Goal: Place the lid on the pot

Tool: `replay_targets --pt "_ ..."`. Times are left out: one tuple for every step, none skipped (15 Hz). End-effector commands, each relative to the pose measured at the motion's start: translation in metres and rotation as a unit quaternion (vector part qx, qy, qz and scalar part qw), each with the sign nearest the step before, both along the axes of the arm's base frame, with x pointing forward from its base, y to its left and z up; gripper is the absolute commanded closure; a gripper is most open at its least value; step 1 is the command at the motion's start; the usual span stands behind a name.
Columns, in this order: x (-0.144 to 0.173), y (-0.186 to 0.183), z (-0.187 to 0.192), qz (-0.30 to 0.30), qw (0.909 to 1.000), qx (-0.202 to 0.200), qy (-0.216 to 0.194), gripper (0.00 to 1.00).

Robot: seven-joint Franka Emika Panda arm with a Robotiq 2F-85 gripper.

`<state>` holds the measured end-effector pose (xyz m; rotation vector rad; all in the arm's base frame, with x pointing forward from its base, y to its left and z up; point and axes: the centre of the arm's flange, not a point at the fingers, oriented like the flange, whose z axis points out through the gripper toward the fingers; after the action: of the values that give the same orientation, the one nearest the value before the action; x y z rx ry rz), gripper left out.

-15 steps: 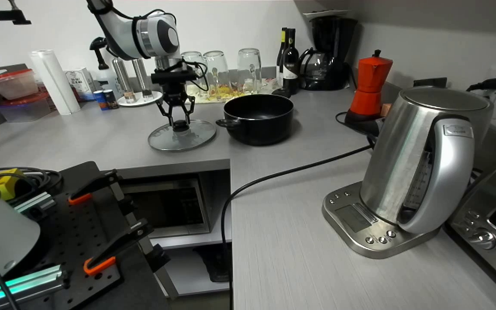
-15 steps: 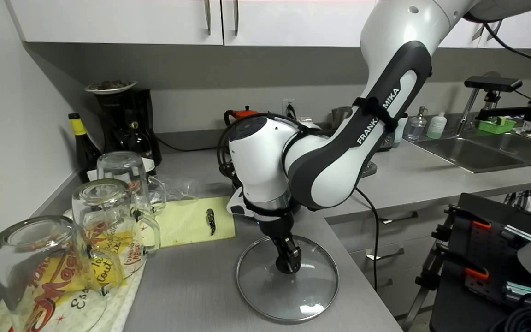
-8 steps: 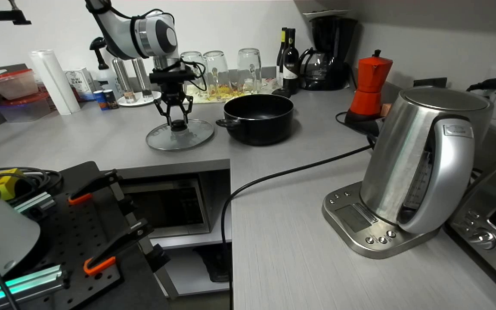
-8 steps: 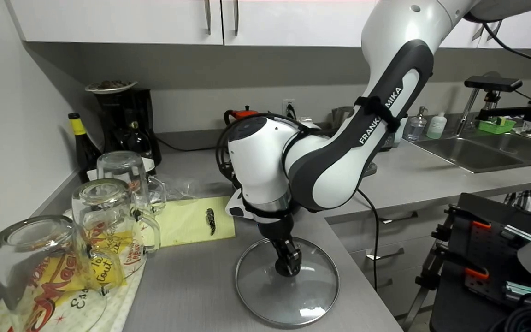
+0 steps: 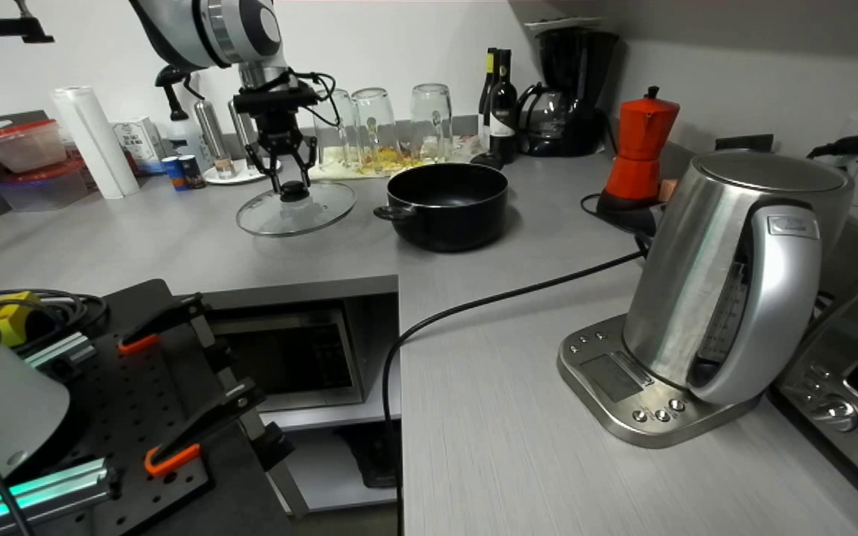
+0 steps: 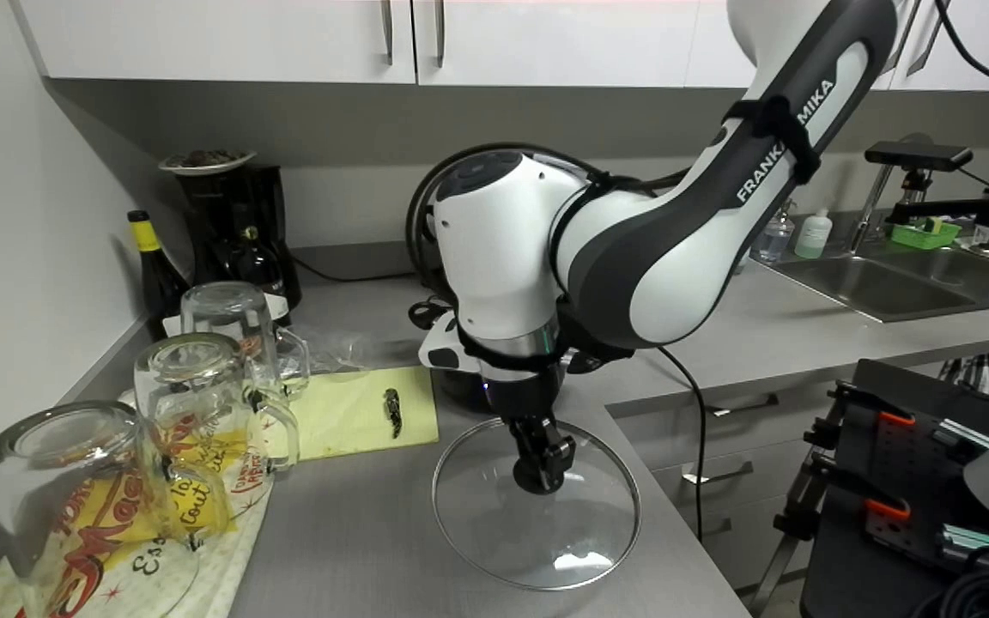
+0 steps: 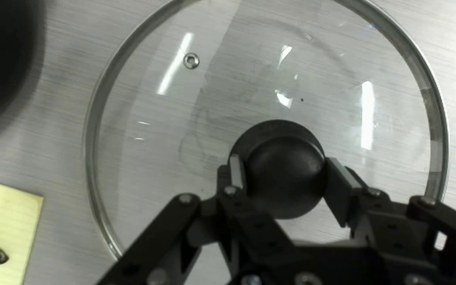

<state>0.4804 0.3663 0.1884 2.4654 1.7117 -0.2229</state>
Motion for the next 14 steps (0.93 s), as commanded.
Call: replay_targets --pt "-0.006 -0.016 0.057 -0.018 0.9995 -0.002 -0.027 0.75" --pt "-0.001 -0.02 0.068 -0.026 0.999 -0.001 -0.035 0.75" --pt "0.006 -0.025 0.08 -0.037 0.9983 -0.001 -0.044 0.75" --pt "0.014 -0.029 0.091 -0.049 0.9974 -0.001 -0.054 0.75" --pt "0.023 -0.033 0.101 -0.061 0.9962 -0.002 -0.062 0.75" --pt "0.033 -0.038 0.111 -0.073 0.995 -0.001 -0.069 0.75" --pt "0.042 -0.043 0.119 -0.083 0.9934 0.0 -0.079 0.75" --pt "0.05 -0.048 0.127 -0.092 0.9922 0.0 -0.084 0.75" --pt "0.06 -0.054 0.134 -0.102 0.9906 0.001 -0.09 0.75" --pt "0.068 -0.059 0.141 -0.113 0.9891 0.001 -0.095 0.75" --pt "0.08 -0.065 0.147 -0.126 0.9869 0.001 -0.1 0.75" --pt "0.09 -0.071 0.151 -0.141 0.9848 0.001 -0.102 0.75" --pt "0.101 -0.079 0.156 -0.155 0.982 0.0 -0.107 0.75" --pt "0.11 -0.085 0.16 -0.169 0.9796 0.0 -0.109 0.75"
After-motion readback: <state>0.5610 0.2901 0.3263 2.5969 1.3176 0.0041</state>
